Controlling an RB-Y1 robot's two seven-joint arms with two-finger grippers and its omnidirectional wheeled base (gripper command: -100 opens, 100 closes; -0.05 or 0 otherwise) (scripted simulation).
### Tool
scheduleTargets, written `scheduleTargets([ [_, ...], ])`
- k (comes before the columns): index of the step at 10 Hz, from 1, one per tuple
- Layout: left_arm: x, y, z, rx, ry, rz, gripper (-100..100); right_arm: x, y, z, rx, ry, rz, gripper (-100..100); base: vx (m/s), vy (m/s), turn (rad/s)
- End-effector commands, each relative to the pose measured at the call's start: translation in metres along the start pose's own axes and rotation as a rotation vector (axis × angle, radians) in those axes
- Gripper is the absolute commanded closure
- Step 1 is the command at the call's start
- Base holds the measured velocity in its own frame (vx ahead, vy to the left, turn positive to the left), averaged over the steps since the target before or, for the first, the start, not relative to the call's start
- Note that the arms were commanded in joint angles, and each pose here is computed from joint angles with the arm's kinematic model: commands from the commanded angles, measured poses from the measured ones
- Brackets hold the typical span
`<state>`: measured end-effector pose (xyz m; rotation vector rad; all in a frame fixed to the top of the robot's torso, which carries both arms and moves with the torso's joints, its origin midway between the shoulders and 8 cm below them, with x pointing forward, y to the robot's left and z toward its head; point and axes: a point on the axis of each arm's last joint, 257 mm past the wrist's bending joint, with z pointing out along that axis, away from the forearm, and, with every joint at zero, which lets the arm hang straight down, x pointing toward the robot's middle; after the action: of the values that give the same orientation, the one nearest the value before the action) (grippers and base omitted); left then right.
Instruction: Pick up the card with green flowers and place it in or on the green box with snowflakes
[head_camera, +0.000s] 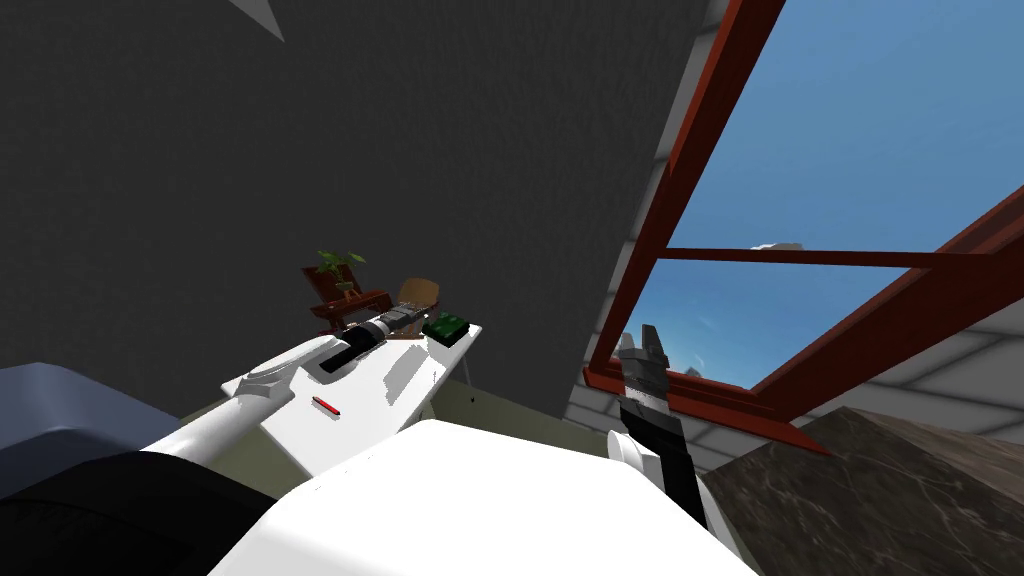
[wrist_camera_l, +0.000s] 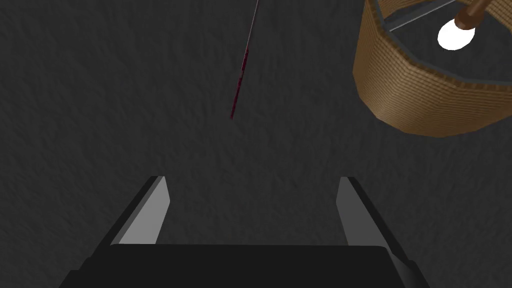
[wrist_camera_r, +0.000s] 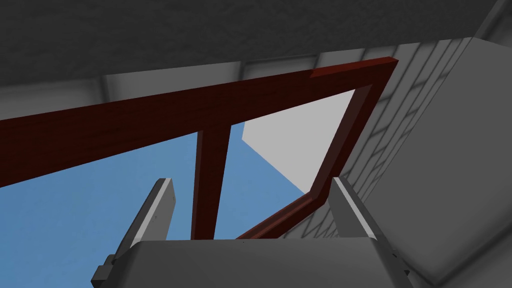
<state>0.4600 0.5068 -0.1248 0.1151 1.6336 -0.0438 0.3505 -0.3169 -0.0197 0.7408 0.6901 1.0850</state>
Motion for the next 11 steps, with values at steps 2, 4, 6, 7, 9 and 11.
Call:
scheduleTargets([
  [2,-0.032,-0.003,0.002,0.018,-0.027,0.013,-100,0.0,0.0,0.0,0.0,0.0,0.0,0,-0.055,-0.059,0.083],
  [4,-0.056,-0.007,0.004,0.035,-0.046,0.024,-100,0.0,0.0,0.0,0.0,0.0,0.0,0,-0.058,-0.058,0.072],
  [6,-0.051,-0.006,0.004,0.032,-0.041,0.022,0,0.0,0.0,0.0,0.0,0.0,0.0,0,-0.016,-0.016,0.007],
  [7,-0.051,-0.006,0.004,0.032,-0.041,0.022,0,0.0,0.0,0.0,0.0,0.0,0.0,0,0.0,0.0,0.0],
  [9,-0.051,-0.006,0.004,0.032,-0.041,0.022,0,0.0,0.0,0.0,0.0,0.0,0.0,0,0.0,0.0,0.0],
  [11,-0.051,-0.006,0.004,0.032,-0.041,0.022,0,0.0,0.0,0.0,0.0,0.0,0.0,0,0.0,0.0,0.0],
])
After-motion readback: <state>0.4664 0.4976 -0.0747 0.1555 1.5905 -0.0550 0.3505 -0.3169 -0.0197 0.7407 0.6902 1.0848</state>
